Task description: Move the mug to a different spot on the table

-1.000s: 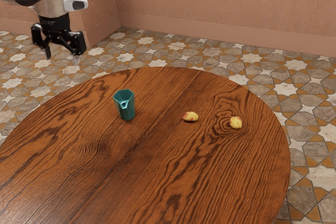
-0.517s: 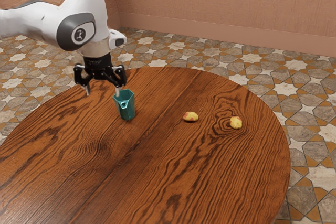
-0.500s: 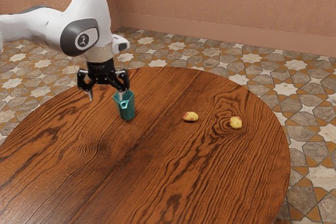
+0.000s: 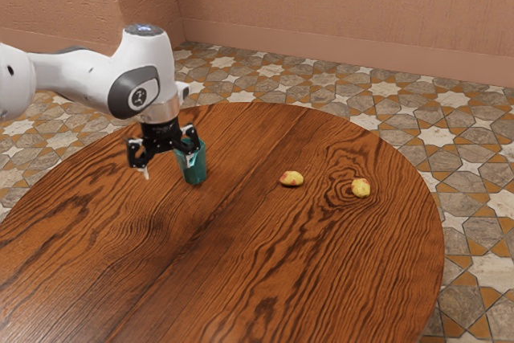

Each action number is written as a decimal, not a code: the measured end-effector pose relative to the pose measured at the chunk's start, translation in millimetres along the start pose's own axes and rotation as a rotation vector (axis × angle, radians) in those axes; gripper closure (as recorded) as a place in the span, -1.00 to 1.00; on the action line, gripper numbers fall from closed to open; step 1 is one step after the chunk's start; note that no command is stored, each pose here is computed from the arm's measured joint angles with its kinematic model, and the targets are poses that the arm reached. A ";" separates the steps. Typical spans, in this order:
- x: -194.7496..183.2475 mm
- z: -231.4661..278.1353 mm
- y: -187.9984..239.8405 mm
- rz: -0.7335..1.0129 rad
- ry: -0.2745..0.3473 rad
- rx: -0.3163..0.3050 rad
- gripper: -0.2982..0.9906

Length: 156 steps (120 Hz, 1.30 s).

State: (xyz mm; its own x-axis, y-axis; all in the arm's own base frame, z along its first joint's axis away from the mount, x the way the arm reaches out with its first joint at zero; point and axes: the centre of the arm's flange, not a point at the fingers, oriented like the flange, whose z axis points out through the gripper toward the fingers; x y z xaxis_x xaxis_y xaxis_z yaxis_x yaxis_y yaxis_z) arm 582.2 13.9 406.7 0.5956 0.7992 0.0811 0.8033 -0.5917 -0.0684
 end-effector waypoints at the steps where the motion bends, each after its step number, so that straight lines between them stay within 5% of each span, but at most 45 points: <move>1: -0.1 0.8 0.6 -0.002 0.001 0.000 -0.54; 81: 28.4 52.3 39.9 0.104 0.071 0.040 -0.52; 156: 81.0 90.0 56.8 0.282 0.112 0.007 -0.50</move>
State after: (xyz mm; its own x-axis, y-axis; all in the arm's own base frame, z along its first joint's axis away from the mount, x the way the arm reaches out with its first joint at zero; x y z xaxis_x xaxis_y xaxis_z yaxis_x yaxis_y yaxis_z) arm 675.4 54.6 319.9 0.7926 0.5865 0.1668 0.6061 -0.7876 -0.1109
